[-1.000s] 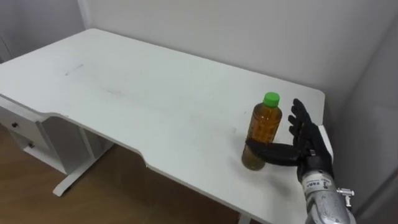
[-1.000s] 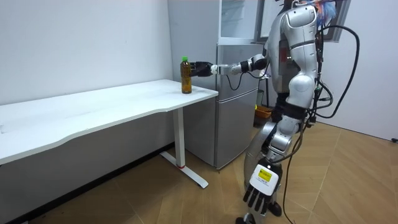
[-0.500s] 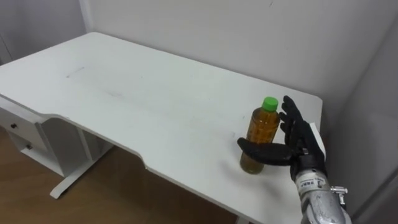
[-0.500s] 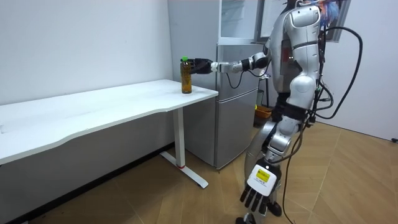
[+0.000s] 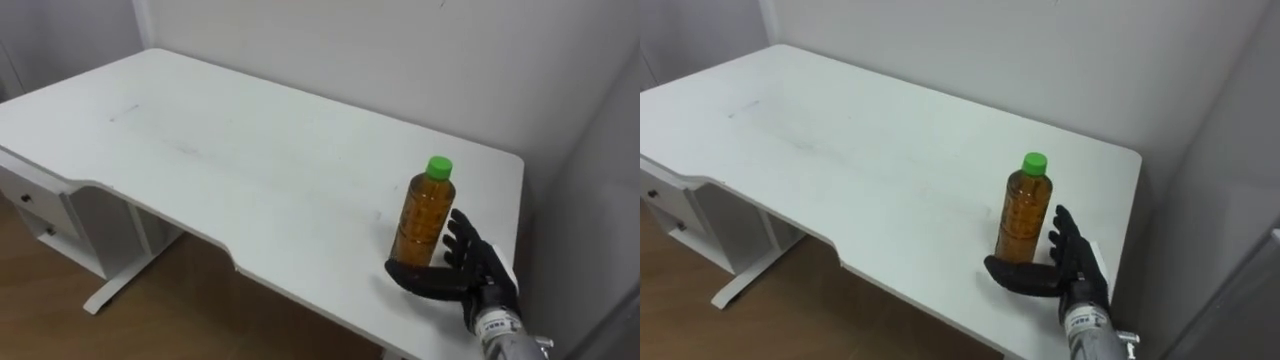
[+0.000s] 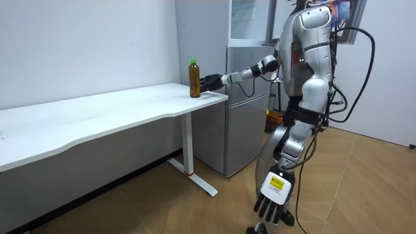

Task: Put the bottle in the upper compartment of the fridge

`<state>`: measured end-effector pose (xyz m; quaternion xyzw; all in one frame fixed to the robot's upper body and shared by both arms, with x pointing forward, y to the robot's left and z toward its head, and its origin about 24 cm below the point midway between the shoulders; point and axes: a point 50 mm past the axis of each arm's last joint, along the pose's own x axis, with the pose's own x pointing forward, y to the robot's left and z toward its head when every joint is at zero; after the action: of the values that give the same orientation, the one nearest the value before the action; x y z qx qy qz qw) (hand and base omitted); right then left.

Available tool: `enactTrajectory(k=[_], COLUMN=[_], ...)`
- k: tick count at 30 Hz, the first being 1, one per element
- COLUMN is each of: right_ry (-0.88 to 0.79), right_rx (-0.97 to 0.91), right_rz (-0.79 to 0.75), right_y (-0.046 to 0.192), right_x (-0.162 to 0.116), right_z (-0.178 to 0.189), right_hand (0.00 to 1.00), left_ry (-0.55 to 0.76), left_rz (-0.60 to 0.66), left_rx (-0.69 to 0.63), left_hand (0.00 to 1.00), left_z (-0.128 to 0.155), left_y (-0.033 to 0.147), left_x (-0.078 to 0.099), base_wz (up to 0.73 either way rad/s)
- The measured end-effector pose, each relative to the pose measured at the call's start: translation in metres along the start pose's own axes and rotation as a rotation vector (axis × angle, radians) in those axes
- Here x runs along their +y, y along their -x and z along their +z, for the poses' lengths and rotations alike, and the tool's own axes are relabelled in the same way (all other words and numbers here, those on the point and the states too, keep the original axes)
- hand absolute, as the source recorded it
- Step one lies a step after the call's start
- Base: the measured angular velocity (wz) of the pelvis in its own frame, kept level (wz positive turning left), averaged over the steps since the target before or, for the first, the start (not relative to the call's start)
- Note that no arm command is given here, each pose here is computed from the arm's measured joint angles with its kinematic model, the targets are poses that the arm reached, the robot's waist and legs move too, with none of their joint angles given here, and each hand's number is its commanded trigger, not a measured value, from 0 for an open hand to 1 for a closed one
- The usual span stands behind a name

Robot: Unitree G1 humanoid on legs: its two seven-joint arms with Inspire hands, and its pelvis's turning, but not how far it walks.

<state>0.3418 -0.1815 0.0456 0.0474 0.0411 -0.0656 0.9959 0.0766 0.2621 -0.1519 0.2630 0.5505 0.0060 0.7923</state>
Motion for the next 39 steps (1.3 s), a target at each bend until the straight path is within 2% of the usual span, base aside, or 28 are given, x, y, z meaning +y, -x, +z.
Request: enactTrajectory(k=[17,29,34,39], right_ry=[-0.113,-0.019,-0.007,0.044], right_rx=[0.013,-0.006,-0.009,-0.026], right_rz=[-0.095,-0.144,-0.153,-0.075], right_y=[-0.007,-0.008,-0.011,-0.009], right_x=[-0.025,-0.027,-0.024,-0.002], right_z=[-0.001,0.0,0.004,0.005], right_hand=[0.0,0.0,0.0,0.0], left_ry=[-0.006,-0.014,-0.016,-0.019], left_rz=[-0.005,-0.003,-0.003,-0.009], left_rx=[0.011,0.004,-0.004,0.004], left_hand=[0.0,0.0,0.0,0.0], left_z=[-0.003,-0.001,0.001,-0.002], left_y=[0.002,0.002,0.001,0.001], left_x=[-0.004,-0.004,-0.003,-0.003], base_wz=[0.03,0.0,0.0,0.04])
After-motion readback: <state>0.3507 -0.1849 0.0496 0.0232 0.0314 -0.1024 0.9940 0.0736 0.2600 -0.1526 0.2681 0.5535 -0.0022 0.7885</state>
